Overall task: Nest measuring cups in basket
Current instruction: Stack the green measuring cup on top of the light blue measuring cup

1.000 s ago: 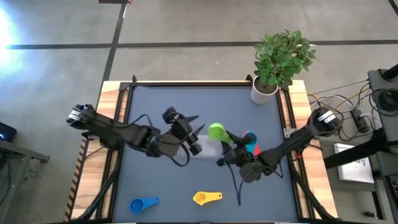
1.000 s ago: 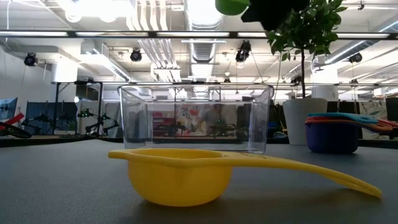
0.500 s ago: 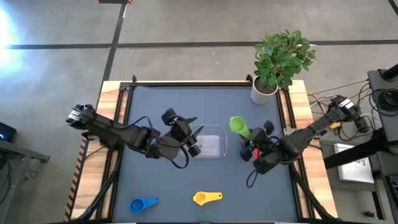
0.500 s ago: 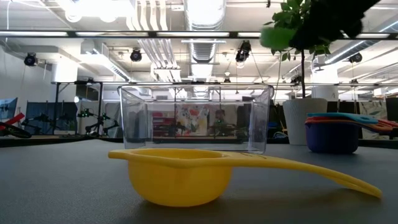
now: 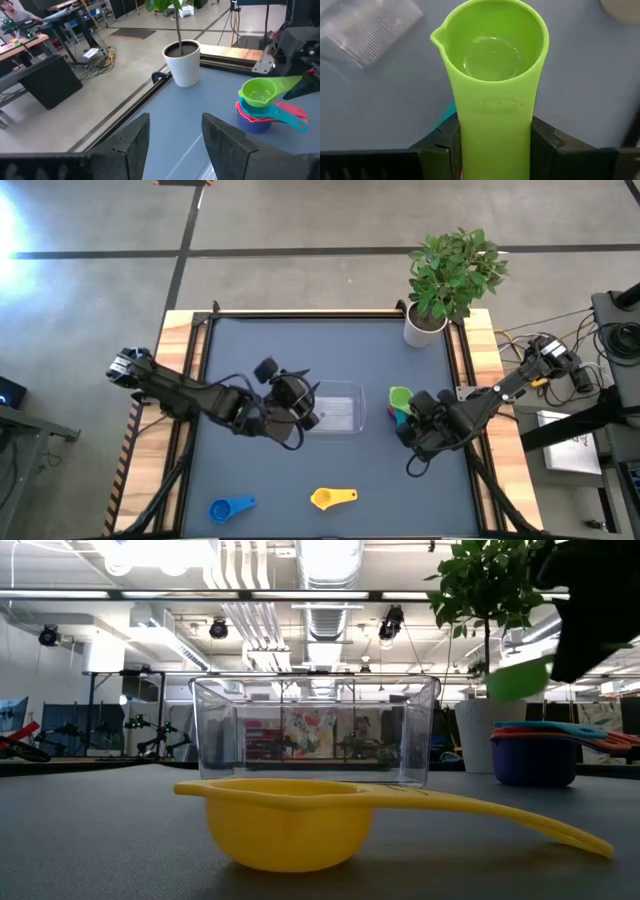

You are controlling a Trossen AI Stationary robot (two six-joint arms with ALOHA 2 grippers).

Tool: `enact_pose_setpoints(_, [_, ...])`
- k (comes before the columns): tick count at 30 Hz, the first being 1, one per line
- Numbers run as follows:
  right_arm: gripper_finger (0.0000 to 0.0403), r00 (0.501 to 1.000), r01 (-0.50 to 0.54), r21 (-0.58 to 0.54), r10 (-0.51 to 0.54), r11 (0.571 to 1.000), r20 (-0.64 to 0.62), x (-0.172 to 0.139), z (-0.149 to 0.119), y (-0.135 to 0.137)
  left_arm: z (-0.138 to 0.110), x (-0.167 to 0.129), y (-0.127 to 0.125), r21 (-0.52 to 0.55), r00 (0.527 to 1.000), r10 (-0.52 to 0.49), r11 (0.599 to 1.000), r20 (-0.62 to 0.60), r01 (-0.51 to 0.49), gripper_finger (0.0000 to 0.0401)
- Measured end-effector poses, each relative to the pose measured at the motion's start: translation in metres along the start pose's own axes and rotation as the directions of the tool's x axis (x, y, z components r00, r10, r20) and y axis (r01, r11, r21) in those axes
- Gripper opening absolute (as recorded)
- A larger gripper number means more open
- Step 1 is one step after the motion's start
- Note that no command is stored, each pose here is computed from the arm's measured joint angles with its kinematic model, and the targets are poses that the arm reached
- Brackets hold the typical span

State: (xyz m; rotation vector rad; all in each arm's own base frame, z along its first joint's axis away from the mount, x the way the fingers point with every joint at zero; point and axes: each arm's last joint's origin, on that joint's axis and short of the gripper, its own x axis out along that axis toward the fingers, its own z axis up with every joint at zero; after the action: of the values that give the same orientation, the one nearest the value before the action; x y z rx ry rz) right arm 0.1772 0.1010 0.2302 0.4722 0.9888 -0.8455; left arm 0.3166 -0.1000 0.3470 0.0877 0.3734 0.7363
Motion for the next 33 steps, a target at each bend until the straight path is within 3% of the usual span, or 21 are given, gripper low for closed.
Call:
enact_pose_setpoints(6, [0.0139, 0.999, -0.004, 0.072, 0.008, 0.997, -0.050, 0.000, -0.002, 0.000, -0.008, 0.000, -0.002, -0.006, 1.000, 0.001, 1.000, -0.016, -0.001, 0.0162])
enact_pose_setpoints(15, [0.0174, 0.999, -0.004, 0.066, 0.007, 0.998, -0.046, 0.001, -0.002, 0.000, -0.023, 0.004, -0.003, 0.013, 0.999, 0.012, 1.000, -0.037, -0.011, 0.0162])
enact_pose_setpoints(25, [0.0206, 0.999, -0.003, 0.041, 0.005, 0.999, -0.051, 0.002, -0.003, 0.000, -0.024, 0.004, -0.003, 0.017, 0.999, 0.013, 1.000, -0.039, -0.013, 0.0162])
enact_pose_setpoints(31, [0.0210, 0.960, -0.128, -0.018, 0.119, 0.992, -0.254, -0.002, -0.009, 0.010, -0.025, 0.004, -0.003, 0.031, 0.999, 0.017, 0.999, -0.046, -0.016, 0.0162])
enact_pose_setpoints(33, [0.0210, 0.951, -0.173, -0.057, 0.152, 0.983, -0.270, -0.007, -0.010, 0.013, -0.025, 0.004, -0.002, 0.033, 0.999, 0.017, 0.999, -0.047, -0.016, 0.0162])
